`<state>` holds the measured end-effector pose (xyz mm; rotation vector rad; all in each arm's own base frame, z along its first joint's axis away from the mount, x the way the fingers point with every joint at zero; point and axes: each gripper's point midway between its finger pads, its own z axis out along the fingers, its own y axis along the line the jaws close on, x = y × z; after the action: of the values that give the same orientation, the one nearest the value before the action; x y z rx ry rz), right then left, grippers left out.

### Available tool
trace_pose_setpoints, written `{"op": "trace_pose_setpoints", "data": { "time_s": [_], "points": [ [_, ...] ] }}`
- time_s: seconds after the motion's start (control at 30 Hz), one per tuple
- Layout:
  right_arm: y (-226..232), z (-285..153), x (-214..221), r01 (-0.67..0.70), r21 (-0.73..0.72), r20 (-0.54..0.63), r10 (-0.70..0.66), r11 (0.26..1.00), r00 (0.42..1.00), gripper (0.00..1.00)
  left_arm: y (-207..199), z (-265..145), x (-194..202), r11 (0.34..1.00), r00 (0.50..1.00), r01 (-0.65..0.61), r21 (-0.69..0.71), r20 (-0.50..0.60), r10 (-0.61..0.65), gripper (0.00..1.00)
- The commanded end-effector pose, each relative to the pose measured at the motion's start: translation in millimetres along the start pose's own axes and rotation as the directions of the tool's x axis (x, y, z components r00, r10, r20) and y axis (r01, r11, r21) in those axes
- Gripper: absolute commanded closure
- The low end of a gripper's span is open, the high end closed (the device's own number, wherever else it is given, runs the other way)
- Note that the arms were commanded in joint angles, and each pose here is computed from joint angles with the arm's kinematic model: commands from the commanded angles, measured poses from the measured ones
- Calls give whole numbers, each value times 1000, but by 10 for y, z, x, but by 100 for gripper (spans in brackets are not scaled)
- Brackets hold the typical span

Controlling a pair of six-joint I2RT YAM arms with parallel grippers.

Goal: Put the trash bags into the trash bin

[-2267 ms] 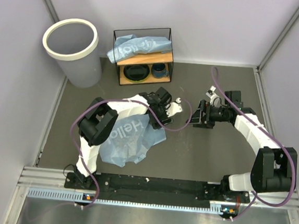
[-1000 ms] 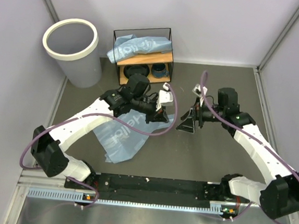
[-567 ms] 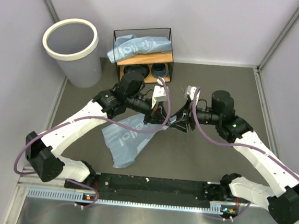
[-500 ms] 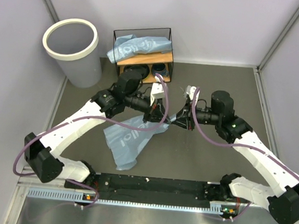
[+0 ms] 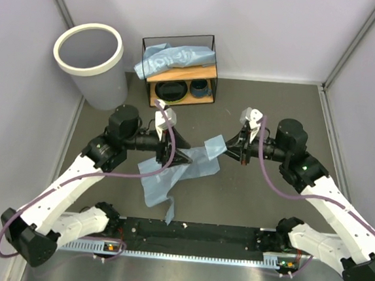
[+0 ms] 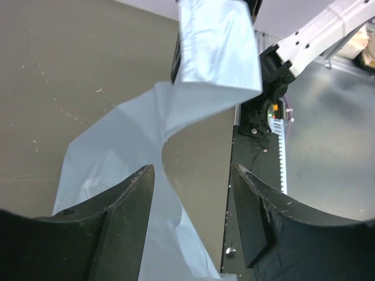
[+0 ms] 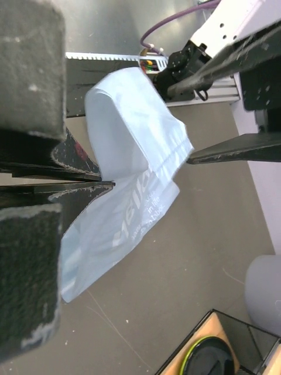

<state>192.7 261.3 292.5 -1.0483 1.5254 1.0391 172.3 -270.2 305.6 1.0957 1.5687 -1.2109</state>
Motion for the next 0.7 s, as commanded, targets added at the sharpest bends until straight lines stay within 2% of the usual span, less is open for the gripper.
{"op": "trace_pose_setpoints", "data": {
  "time_s": [0.0,0.13,0.17,0.2,0.33,0.43,0.47,0.53,0.67],
  "points": [
    [206,-29,-132,45,-85,57,-40,995,998,100,63,-33,11,995,994,-92,-32,62,94,40],
    [281,-37,-152,41,-128,60,-34,991,998,100,22,26,-93,987,981,-160,23,111,157,46],
    [286,-38,-168,42,-131,62,-34,991,997,100,7,41,-115,973,969,-227,49,117,220,47],
    [297,-35,-170,41,-137,62,-33,990,998,100,3,80,-136,969,966,-240,57,115,232,48],
    [355,-38,-187,-22,-162,53,31,987,998,100,113,128,-228,942,929,-331,-51,154,335,52],
    [400,-35,-177,-93,-181,35,101,979,994,100,134,96,-194,866,851,-485,-119,161,499,53],
    [410,-32,-165,-120,-185,29,128,975,991,100,110,73,-211,815,799,-562,-140,161,579,55],
    [430,-35,-149,-138,-193,23,145,972,989,100,169,44,-219,769,757,-612,-182,147,637,58],
    [458,-44,-146,-173,-201,17,180,964,983,100,110,37,-169,691,677,-704,-161,138,723,64]
  ]
}}
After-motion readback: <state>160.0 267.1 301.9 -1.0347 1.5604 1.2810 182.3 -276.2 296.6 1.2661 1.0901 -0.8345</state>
